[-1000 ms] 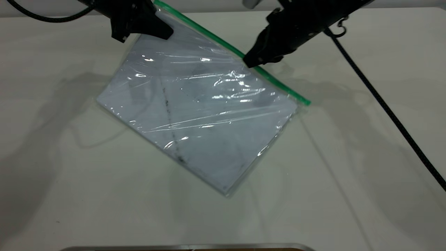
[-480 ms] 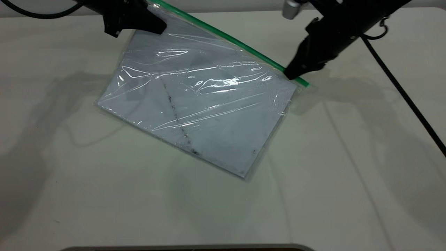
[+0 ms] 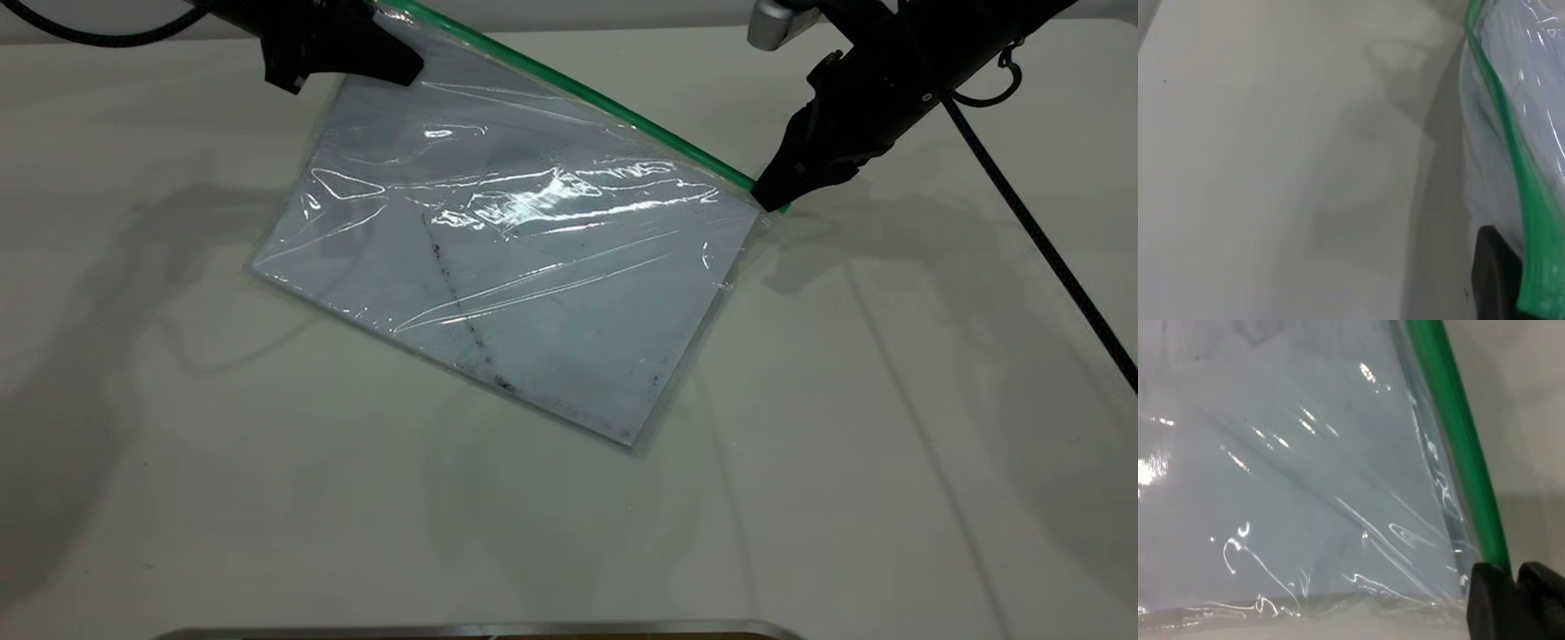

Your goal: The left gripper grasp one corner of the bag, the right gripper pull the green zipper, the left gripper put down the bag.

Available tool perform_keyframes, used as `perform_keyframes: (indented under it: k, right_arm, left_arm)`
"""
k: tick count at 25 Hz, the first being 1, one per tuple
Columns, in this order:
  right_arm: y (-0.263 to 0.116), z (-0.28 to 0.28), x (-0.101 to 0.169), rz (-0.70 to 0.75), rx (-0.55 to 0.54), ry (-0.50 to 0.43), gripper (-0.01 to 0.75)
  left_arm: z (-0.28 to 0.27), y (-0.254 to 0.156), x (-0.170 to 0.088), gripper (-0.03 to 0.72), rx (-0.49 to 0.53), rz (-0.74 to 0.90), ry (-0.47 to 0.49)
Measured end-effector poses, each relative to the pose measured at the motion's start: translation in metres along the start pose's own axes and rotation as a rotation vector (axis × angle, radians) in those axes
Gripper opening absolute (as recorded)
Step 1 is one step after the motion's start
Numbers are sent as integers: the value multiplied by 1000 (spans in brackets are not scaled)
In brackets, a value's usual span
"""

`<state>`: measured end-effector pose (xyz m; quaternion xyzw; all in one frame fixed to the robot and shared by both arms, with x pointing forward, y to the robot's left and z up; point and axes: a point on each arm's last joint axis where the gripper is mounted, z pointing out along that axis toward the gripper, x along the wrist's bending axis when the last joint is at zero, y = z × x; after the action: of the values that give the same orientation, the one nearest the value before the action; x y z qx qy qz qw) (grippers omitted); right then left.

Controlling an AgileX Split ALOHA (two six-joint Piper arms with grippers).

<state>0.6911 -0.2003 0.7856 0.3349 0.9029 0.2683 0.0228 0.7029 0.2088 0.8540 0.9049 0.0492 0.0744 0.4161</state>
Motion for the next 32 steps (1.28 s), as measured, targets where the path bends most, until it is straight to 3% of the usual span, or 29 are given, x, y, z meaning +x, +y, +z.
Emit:
perform_keyframes:
  k: [5,7,9,13,18,23,29,32]
  right_arm:
    - [18,-25,-1,-28,-42,-55,316]
    - [40,-54,0,-36,-104,-100,412]
    - [64,-91,5,-31,-181,-142,452]
    - [106,-178,32,-27,-334,-165,448]
    - [130,-284,85,-9,-460,-160,433]
    - [117,-376,146,-1,-437,-211,431]
    - [69,-447,206,160,-293,-308,431]
    - [53,-465,219,247,-307,-385,428]
  left_arm:
    - [-1,-2,1,51,12,-9,9]
    - [2,-1,0,53,13,-32,7]
    - [10,-2,-1,60,8,-85,6]
    - [36,-6,-7,106,10,-231,7]
    - [41,-4,0,300,48,-394,128]
    - [13,21,14,503,2,-574,238]
    - [-37,82,16,540,-118,-670,263]
    - [-64,114,7,542,-133,-617,220]
